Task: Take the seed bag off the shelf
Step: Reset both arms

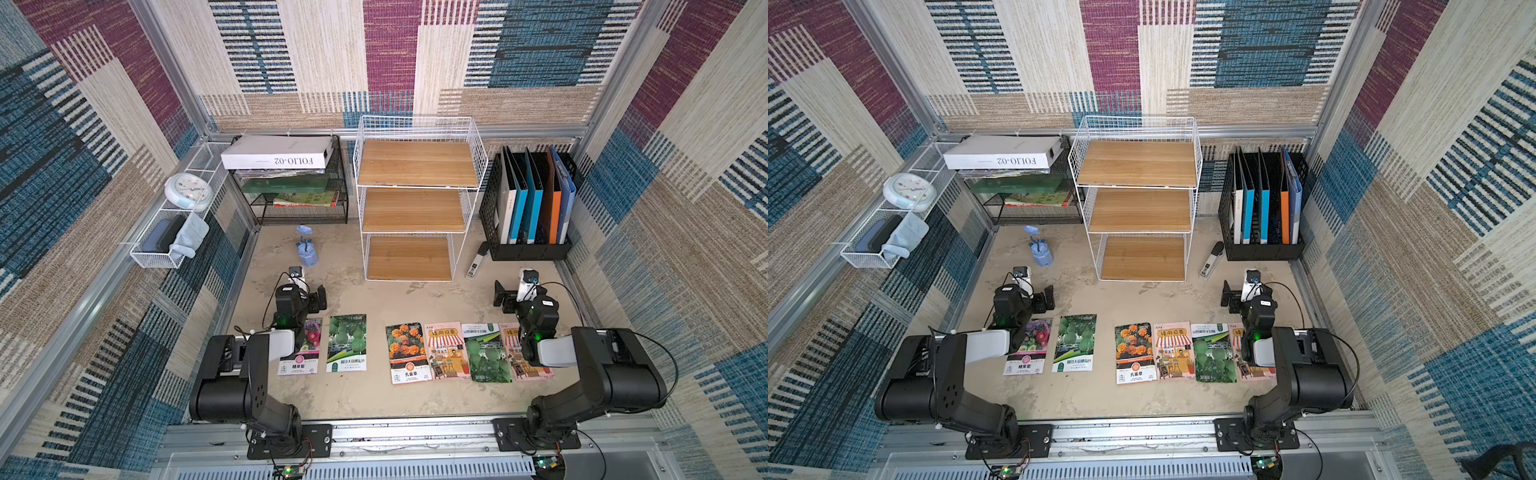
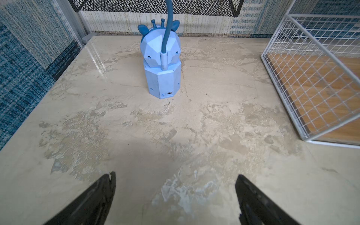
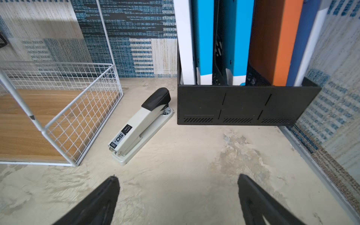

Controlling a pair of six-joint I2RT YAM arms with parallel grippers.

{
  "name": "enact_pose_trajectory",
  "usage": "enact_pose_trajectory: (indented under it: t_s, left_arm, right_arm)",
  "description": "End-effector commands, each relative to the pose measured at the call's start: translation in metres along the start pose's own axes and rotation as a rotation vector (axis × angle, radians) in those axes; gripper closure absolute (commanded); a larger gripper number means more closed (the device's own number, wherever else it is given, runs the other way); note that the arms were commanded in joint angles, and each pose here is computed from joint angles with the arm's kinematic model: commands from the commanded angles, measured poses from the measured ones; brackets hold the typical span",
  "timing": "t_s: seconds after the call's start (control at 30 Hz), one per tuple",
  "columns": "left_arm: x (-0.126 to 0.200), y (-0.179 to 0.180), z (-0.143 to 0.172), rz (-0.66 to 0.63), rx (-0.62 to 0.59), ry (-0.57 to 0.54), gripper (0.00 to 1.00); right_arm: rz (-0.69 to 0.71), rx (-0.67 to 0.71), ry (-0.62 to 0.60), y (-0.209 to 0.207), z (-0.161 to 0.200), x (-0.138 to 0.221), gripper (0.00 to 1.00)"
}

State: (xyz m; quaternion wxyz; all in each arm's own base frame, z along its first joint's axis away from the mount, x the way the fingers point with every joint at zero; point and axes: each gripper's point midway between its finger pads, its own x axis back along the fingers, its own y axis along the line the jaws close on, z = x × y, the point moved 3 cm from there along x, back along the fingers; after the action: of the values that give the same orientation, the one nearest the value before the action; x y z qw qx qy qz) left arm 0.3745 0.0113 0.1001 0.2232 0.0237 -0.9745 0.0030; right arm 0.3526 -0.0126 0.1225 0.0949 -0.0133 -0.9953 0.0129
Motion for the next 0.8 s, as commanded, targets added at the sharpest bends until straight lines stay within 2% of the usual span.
enact_pose_trajectory:
  t_s: [0.0,0.77]
  left_arm:
    - [-0.0001,-0.001,-0.0022,0.01,-0.008,-0.005,0.0]
    - [-0.0015,-0.0014,-0.0013,0.012,-0.008,0.002,0.01]
  right_arm:
    - [-0.012,-0.011,-0.028,0.0014,-0.0064,-0.0002,0.0]
    - [-0.014,-0.008,-0.031,0.0021,-0.0069,0.0006,0.0]
